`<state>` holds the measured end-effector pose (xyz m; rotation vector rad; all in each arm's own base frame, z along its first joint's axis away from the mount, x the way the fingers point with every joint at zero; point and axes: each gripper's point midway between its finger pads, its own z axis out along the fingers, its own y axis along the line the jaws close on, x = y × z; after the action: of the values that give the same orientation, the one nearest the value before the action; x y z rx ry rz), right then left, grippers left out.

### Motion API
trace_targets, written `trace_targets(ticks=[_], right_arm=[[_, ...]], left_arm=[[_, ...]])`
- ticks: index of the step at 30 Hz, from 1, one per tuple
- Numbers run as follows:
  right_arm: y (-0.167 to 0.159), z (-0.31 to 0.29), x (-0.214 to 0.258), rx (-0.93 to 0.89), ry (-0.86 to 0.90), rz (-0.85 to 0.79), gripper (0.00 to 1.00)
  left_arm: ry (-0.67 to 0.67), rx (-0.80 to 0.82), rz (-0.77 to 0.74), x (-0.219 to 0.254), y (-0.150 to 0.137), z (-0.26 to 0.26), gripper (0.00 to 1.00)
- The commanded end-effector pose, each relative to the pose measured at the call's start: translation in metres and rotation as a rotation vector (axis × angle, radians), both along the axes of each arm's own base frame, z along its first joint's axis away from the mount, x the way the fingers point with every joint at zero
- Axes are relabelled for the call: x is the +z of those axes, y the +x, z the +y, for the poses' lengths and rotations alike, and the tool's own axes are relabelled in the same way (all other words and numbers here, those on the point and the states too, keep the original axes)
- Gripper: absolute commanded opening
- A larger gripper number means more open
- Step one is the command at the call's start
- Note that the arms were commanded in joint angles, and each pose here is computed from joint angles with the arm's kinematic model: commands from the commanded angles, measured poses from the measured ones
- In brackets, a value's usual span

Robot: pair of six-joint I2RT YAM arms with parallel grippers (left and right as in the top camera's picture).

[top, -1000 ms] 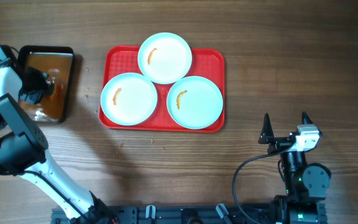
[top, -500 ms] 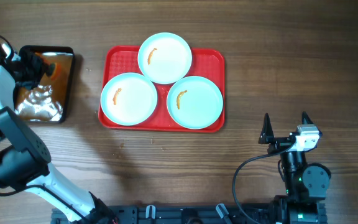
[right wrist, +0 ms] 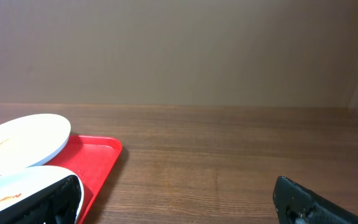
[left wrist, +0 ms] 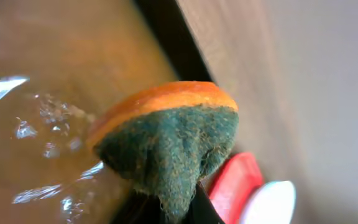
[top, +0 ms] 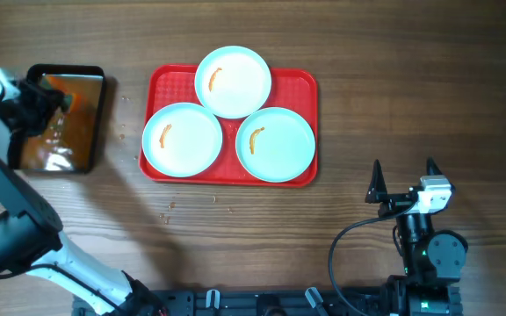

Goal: Clean dirty plates on tray and stack at the side
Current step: 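Dip and swish the held sponge in the soapy water, then lift the wet sponge out of the tray with the left gripper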

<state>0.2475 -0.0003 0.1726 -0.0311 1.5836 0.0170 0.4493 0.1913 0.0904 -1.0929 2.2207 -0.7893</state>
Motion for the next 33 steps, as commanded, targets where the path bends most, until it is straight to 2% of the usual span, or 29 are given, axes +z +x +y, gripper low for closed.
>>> trace_targets(ticks=[1, 4, 9, 12, 14, 16, 20, 23, 25, 27, 29, 31, 33], right_arm=[[0.0, -0.002, 0.002, -0.01, -0.014, -0.01, 1.0], [0.0, -0.002, 0.002, -0.01, -0.014, -0.01, 1.0], [0.0, -0.002, 0.002, -0.01, -0.014, -0.01, 1.0], [0.0, -0.002, 0.002, -0.01, -0.014, -0.01, 1.0], [0.0, -0.002, 0.002, -0.01, -0.014, -0.01, 1.0], [0.0, -0.002, 0.002, -0.01, -0.014, -0.01, 1.0], [0.0, -0.002, 0.002, -0.01, -0.014, -0.01, 1.0], [0.0, -0.002, 0.002, -0.01, -0.014, -0.01, 1.0], [0.0, -0.002, 0.002, -0.01, -0.014, -0.01, 1.0], [0.0, -0.002, 0.002, -0.01, -0.014, -0.01, 1.0], [0.0, -0.002, 0.002, -0.01, -0.014, -0.01, 1.0], [0.0, -0.002, 0.002, -0.01, -0.014, -0.01, 1.0], [0.0, -0.002, 0.002, -0.01, -0.014, -0.01, 1.0]], left_arm=[[-0.32, 0.144, -0.06, 0.035, -0.004, 0.007, 0.04], [-0.473, 0.234, -0.045, 0.043, -0.01, 0.015, 0.04], [-0.527, 0.208, -0.083, 0.053, -0.012, 0.017, 0.04], [-0.628, 0.265, -0.048, 0.056, -0.011, 0.015, 0.04], [-0.653, 0.159, -0.15, 0.08, -0.004, 0.009, 0.04], [-0.716, 0.117, -0.192, 0.097, -0.001, 0.005, 0.04], [-0.854, 0.178, -0.144, 0.106, 0.002, 0.006, 0.04], [-0.895, 0.206, -0.117, 0.106, 0.002, 0.006, 0.04], [-0.841, 0.248, -0.121, 0.098, 0.004, 0.013, 0.04], [-0.661, 0.316, -0.087, 0.068, 0.001, 0.024, 0.04], [-0.44, 0.383, 0.06, 0.019, -0.015, 0.03, 0.04], [-0.261, 0.339, 0.139, -0.01, -0.024, 0.029, 0.04], [-0.219, 0.291, 0.124, -0.01, -0.02, 0.024, 0.04]])
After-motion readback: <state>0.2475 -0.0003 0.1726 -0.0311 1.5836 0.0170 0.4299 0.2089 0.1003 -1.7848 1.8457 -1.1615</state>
